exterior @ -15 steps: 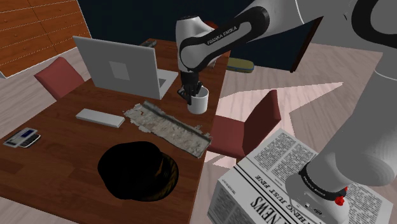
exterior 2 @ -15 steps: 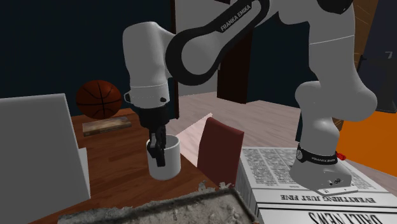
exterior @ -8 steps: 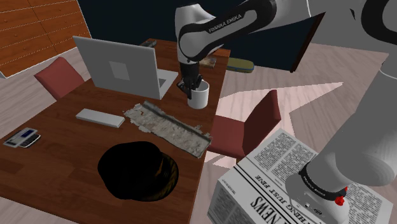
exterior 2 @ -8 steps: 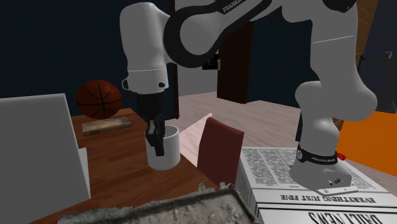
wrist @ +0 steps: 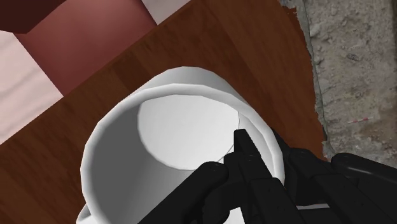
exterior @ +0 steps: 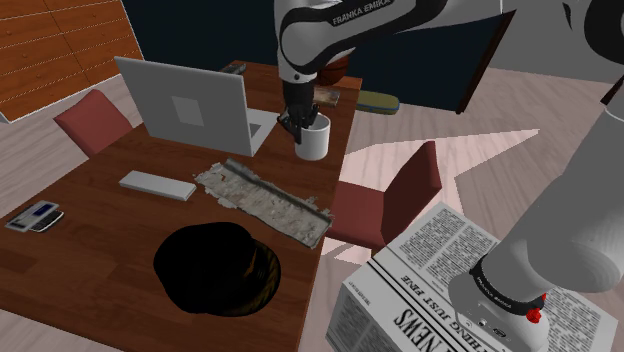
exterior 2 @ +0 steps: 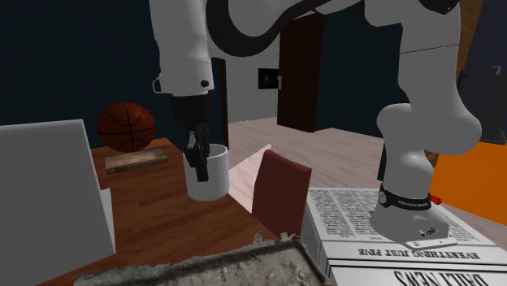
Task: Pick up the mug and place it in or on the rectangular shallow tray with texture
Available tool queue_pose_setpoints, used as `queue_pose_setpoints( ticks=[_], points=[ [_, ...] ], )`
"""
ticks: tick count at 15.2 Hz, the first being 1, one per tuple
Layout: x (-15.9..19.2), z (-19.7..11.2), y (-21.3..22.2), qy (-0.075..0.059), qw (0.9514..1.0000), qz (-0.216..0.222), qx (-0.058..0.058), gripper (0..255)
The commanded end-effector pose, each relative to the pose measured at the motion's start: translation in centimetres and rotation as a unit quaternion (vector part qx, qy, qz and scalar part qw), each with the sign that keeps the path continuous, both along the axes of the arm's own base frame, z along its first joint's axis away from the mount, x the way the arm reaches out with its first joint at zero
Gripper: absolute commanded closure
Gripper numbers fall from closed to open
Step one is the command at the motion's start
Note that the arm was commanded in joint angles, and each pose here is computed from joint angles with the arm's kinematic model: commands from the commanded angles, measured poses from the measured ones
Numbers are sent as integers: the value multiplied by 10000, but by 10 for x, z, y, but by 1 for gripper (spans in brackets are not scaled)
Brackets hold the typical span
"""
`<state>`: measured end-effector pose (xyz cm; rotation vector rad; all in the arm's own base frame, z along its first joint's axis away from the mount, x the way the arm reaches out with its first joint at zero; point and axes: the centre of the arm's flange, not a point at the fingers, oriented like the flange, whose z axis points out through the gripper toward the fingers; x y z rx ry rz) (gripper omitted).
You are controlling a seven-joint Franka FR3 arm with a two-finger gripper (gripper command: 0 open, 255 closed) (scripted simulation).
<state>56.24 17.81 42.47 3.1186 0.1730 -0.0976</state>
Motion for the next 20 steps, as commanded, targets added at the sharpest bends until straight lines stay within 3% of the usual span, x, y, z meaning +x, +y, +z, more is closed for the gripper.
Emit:
queue_pose_setpoints(
  ticks=[1, 7, 20],
  points=[
    [-1, 11, 0, 0, 10000, 0, 0, 255],
    [-1, 43, 0, 0, 10000, 0, 0, 255],
    [-22, 63, 170, 0, 10000, 0, 0, 255]
  ],
)
